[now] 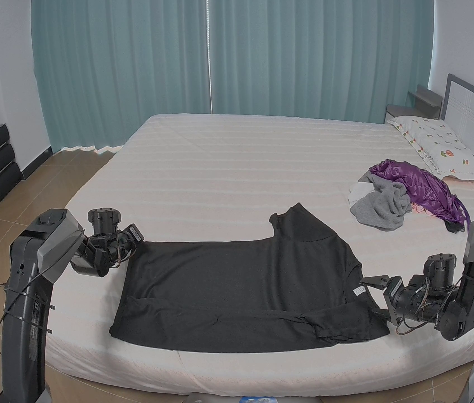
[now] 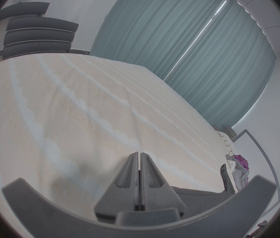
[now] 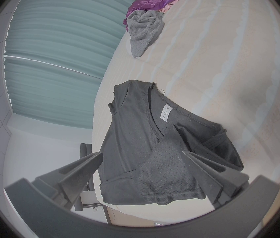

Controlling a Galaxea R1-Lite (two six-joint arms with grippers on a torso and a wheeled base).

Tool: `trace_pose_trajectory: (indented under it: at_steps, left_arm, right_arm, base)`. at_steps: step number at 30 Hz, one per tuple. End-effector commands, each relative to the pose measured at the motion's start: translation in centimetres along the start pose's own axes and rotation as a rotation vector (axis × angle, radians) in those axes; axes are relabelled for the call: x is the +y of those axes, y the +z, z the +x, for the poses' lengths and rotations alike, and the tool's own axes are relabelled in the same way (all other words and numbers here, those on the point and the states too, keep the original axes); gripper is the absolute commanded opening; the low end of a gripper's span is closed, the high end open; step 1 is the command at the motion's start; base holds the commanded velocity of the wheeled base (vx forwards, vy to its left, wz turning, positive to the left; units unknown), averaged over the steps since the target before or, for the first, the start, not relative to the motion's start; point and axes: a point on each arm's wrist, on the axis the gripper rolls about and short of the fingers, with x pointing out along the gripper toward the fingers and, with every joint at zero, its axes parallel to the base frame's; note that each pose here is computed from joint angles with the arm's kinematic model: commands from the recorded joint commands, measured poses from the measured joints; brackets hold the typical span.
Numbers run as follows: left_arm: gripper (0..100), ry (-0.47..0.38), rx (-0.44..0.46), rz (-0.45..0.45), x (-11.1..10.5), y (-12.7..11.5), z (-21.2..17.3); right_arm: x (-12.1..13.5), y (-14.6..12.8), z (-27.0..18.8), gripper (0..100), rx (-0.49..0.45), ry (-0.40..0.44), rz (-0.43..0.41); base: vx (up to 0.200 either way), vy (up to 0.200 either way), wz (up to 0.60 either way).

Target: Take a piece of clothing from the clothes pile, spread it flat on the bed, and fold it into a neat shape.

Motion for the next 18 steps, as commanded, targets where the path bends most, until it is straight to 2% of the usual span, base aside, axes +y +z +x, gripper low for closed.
trace_pose_trajectory:
  at_steps: [1, 5, 18]
  left_arm:
    - [0, 0.006, -0.034, -0.001, 0.11, 0.19, -0.01]
    - [0, 0.021, -0.079, -0.003, 0.21, 0.33, 0.03]
    - [0, 0.022, -0.076, -0.001, 0.38, 0.1, 0.13]
  right_arm:
    - [0.01, 0.0, 0.05, 100, 0.0, 0.001, 0.0]
    - [0.01, 0.0, 0.05, 100, 0.0, 0.001, 0.0]
    - [0.47, 0.4, 0.94, 100, -0.032, 0.011, -0.019]
  base:
    - [0.0, 0.0, 0.0]
    - [0.0, 0.0, 0.0]
    - [0.0, 0.0, 0.0]
